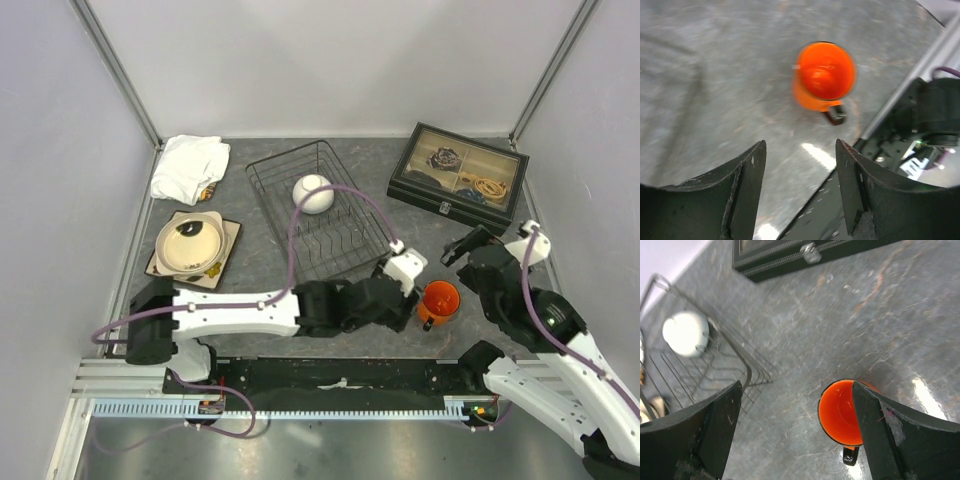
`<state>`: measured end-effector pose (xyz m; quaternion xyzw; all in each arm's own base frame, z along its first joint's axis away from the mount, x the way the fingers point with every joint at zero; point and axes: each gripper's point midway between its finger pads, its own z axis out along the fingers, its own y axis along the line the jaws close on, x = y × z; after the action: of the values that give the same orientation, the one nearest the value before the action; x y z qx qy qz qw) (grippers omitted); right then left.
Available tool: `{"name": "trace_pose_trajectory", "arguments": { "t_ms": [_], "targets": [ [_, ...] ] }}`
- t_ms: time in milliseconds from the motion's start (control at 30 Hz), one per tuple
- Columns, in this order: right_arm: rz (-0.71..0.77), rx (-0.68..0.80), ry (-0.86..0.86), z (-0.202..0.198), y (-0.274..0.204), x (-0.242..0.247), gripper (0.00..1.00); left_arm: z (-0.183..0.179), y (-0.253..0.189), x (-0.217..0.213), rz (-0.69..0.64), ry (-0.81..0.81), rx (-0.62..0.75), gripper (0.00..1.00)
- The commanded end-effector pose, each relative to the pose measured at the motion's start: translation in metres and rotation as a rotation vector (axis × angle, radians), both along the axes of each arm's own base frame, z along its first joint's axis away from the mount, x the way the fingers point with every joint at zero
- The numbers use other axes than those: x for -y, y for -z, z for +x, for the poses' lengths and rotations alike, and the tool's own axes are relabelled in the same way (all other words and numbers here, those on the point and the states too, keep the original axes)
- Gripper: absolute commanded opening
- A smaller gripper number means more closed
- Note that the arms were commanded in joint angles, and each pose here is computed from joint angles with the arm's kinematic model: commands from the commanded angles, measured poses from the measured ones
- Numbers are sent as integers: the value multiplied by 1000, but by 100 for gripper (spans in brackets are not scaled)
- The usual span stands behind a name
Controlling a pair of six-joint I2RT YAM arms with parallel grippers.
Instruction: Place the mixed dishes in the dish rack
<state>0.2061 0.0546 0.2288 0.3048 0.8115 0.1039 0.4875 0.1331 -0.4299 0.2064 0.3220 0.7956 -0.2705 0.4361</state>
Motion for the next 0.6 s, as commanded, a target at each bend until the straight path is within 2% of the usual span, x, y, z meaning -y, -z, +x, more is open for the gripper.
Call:
{"name": "trace_pose_trajectory", "arguments": {
  "t_ms": [0, 267, 567],
  "targets": [
    [38, 74, 166, -13, -24, 34, 98, -23, -4, 47, -71, 88, 50, 65],
    [31, 105, 185, -18, -45, 44, 98, -50, 31, 88, -7, 137, 80, 65],
    [33, 140, 193, -26, -58, 54, 98, -29, 62, 92, 57, 7, 131, 65]
  ]
}}
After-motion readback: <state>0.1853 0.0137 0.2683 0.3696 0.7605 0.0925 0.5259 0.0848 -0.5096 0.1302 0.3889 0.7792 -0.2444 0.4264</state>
